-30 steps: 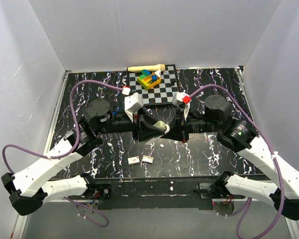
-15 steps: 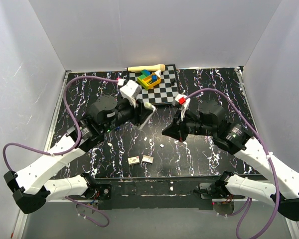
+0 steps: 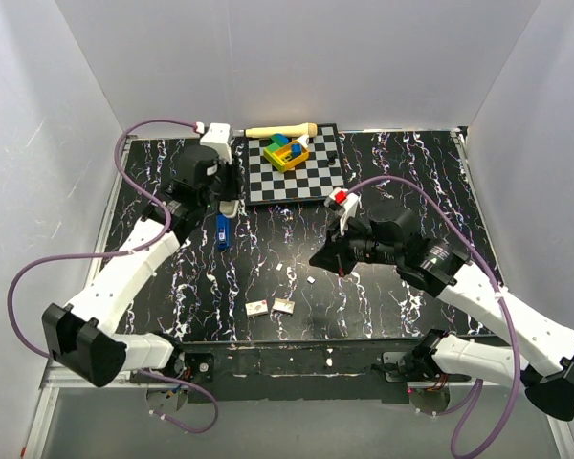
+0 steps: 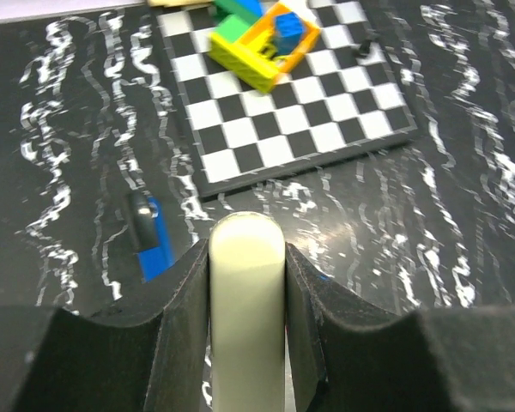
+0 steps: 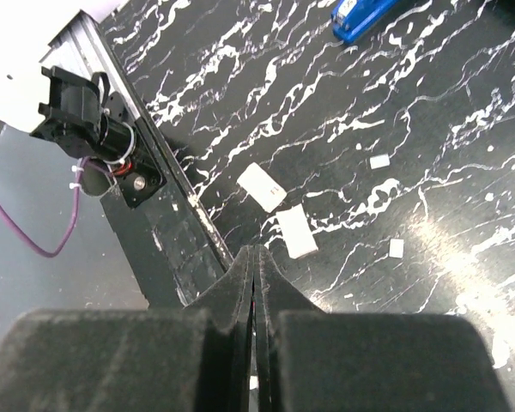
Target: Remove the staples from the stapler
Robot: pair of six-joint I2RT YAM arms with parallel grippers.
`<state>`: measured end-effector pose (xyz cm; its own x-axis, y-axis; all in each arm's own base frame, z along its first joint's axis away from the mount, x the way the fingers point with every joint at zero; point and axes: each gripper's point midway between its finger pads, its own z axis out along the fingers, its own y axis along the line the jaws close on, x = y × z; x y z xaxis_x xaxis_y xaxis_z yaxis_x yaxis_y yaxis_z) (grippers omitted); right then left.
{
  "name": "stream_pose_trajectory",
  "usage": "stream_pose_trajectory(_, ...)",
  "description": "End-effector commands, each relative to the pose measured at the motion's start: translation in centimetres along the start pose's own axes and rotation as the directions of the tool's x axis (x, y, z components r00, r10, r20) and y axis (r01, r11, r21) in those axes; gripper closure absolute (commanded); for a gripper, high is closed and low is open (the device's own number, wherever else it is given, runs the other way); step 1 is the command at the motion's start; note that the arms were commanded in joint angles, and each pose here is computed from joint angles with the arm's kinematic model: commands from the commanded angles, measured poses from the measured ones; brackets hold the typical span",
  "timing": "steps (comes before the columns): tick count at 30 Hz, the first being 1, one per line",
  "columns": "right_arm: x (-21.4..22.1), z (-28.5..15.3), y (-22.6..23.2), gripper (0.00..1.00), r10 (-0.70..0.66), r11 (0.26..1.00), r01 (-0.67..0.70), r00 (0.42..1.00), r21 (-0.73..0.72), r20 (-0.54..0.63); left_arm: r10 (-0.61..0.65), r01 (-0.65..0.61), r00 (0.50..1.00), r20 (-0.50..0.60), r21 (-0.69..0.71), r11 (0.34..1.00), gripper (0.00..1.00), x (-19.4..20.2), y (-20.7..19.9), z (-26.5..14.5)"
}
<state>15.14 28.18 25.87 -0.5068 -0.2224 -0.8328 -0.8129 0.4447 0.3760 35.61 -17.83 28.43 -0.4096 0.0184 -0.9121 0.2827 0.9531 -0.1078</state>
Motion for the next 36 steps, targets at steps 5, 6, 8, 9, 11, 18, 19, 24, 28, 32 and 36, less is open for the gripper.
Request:
stream_pose_trajectory(5,0.9,1.7,0.1,0.99,0.058,0.997,-0.058,0.998,-0.04,-0.001,-0.121,0.112,0.992,-0.037,-0.189,0.976,1.0,1.0,9.1,2.6)
stream_pose_trajectory(6,1.1,1.8,-0.1,0.99,0.063,0.997,-0.063,0.998,-0.037,-0.006,-0.14,0.128,0.989,-0.047,-0.199,0.972,1.0,1.3,9.9,2.9)
stream_pose_trajectory(8,1.3,2.0,-0.2,0.99,0.067,0.997,-0.067,0.998,-0.038,-0.01,-0.174,0.155,0.982,-0.071,-0.213,0.965,1.0,2.2,11.4,3.6)
stream_pose_trajectory(9,1.2,2.1,-0.2,0.99,0.065,0.997,-0.065,0.998,-0.042,-0.007,-0.186,0.162,0.979,-0.085,-0.226,0.96,1.0,2.7,12.0,4.1)
stream_pose_trajectory(11,1.2,2.3,-0.1,0.99,0.074,0.996,-0.074,0.997,-0.049,-0.008,-0.202,0.168,0.973,-0.109,-0.259,0.951,1.0,4.0,13.3,5.2)
stream_pose_trajectory(18,1.5,2.9,-0.3,0.99,0.073,0.996,-0.074,0.997,-0.053,-0.017,-0.258,0.183,0.945,-0.201,-0.327,0.927,1.0,8.8,16.4,8.5)
stream_pose_trajectory(19,1.6,3.0,-0.3,0.99,0.072,0.996,-0.073,0.997,-0.055,-0.017,-0.264,0.186,0.942,-0.208,-0.332,0.925,1.0,9.3,16.7,8.9)
stream_pose_trajectory(24,2.1,3.3,-0.7,0.99,0.075,0.996,-0.076,0.997,-0.043,-0.027,-0.293,0.19,0.921,-0.259,-0.358,0.914,1.0,11.8,17.8,10.6)
stream_pose_trajectory(28,2.4,3.5,-0.9,0.99,0.079,0.996,-0.08,0.996,-0.038,-0.033,-0.294,0.175,0.911,-0.289,-0.375,0.91,1.0,13.4,18.4,11.4)
stream_pose_trajectory(32,2.6,3.8,-1.1,0.99,0.083,0.996,-0.085,0.996,-0.035,-0.041,-0.287,0.161,0.907,-0.309,-0.375,0.913,0.93,14.5,18.6,12.1)
stream_pose_trajectory(36,2.7,3.9,-1.1,0.99,0.087,0.995,-0.089,0.995,-0.034,-0.048,-0.268,0.145,0.915,-0.303,-0.374,0.916,0.75,14.6,18.9,12.4)
